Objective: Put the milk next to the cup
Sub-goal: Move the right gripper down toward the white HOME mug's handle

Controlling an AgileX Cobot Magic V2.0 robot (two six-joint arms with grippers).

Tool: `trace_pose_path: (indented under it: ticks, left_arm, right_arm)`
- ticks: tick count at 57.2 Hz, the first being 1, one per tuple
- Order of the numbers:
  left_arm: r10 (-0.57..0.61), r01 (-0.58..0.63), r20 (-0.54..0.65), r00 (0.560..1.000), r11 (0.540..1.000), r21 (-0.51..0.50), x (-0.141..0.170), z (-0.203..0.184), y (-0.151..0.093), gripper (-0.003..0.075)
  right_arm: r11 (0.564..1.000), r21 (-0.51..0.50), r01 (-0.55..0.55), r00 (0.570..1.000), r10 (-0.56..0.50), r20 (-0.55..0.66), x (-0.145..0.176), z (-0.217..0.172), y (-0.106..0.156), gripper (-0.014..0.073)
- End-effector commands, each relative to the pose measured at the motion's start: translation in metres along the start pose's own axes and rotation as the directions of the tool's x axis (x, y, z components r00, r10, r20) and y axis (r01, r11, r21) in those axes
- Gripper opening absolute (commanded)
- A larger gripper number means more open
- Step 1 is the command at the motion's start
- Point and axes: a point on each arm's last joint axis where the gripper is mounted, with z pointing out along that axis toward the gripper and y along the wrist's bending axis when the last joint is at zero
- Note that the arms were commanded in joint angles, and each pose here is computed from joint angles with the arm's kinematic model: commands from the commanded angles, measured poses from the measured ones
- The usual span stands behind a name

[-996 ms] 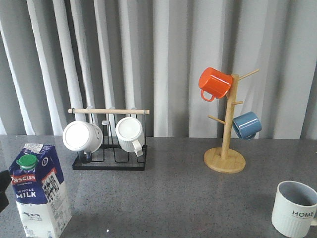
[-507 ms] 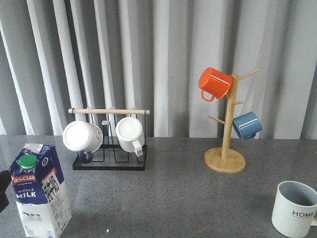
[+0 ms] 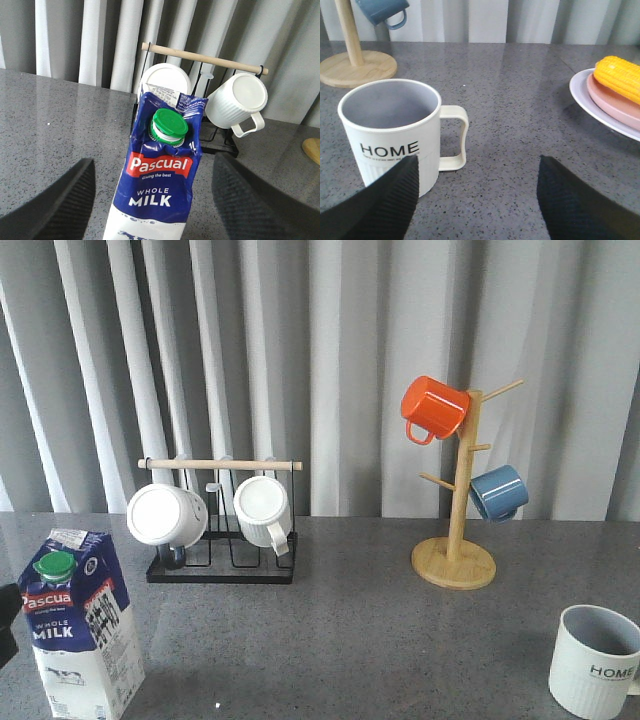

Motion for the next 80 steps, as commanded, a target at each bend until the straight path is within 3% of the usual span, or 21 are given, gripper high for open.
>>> trace_pose_path:
  ticks: [1,23,33,45,55,80]
  left_arm:
    - [0.000,-0.002,0.117,0.993,1.000,0.016,-0.020,-0.002,-0.005,0.0489]
    - [-0.001,-0.001,0.117,0.993,1.000,0.016,-0.020,-0.002,-0.005,0.0489]
    - [-0.001,-0.001,0.117,0.993,1.000,0.016,-0.020,-0.002,-0.005,0.0489]
    - [-0.001,-0.001,0.117,0.993,1.000,0.016,-0.020,-0.002,-0.005,0.0489]
    - [-0.001,-0.001,0.117,0.993,1.000,0.016,-0.020,-0.002,-0.005,0.0489]
    - [-0.001,-0.001,0.117,0.993,1.000,0.016,-0.020,-0.002,-0.005,0.0489]
  right_arm:
    - [1.000,0.006,0.022,0.991,-0.022,0.131,-0.016,0.005,-0.002,0.0479]
    - [0.991,-0.034,0.132,0.980,-0.125,0.152,-0.003,0.029,0.001,0.0479]
    - [0.992,-0.039,0.118,0.981,-0.111,0.159,0.005,0.040,0.001,0.0478]
    - [1.000,0.009,0.021,0.985,-0.022,0.170,0.010,0.044,-0.018,0.0472]
    - [0.998,-0.029,0.057,0.983,-0.051,0.174,0.014,0.049,-0.019,0.0472]
    - [0.999,-0.043,0.027,0.984,-0.019,0.180,0.024,0.068,-0.020,0.0472]
